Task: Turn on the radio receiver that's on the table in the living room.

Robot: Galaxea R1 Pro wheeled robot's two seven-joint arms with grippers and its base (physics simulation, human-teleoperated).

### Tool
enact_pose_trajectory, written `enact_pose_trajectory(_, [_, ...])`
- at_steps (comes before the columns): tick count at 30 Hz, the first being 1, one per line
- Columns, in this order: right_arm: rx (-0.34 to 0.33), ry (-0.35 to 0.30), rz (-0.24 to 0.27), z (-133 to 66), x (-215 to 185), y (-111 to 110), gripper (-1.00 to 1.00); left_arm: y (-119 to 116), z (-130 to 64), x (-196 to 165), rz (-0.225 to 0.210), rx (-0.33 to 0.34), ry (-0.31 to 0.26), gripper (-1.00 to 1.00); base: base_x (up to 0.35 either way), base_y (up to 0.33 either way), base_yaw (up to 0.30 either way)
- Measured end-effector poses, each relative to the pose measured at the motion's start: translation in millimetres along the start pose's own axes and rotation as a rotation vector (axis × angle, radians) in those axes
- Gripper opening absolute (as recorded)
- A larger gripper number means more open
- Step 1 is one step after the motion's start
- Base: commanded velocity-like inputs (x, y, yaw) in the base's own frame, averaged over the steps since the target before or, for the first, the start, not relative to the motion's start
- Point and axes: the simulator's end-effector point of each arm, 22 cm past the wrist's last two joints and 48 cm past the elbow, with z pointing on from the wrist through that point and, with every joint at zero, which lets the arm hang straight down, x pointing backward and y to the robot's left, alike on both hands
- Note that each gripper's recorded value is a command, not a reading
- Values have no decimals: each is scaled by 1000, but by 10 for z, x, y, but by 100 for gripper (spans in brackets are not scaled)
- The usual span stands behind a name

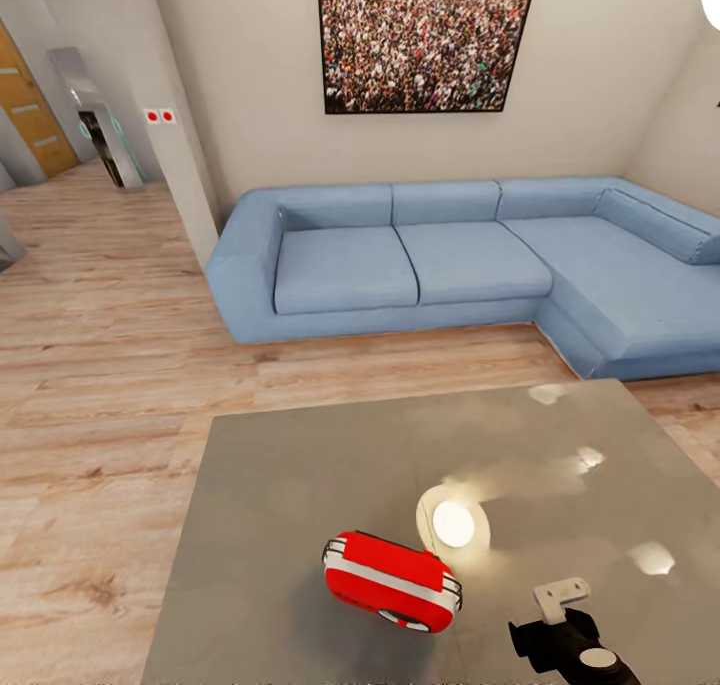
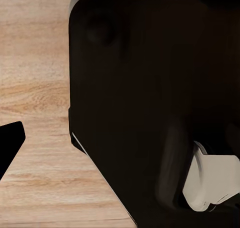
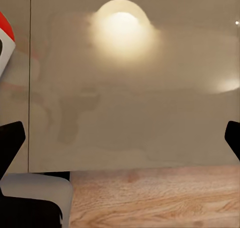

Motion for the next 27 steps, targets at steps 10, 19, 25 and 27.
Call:
enact_pose_trajectory(10, [-4, 15, -4, 32, 51, 22, 100, 4, 4, 62, 0, -1, 16, 100, 0, 0, 0])
enact_pose_trajectory(19, [-5, 12, -6, 25, 13, 28, 100, 8, 7, 117, 0, -2, 30, 100, 0, 0, 0])
enact_pose_trajectory(25, [-5, 11, -7, 24, -6, 32, 100, 10, 8, 154, -1, -3, 39, 100, 0, 0, 0])
enact_pose_trajectory(27, [-6, 14, -7, 29, 2, 35, 100, 11, 8, 167, -1, -3, 43, 100, 0, 0, 0])
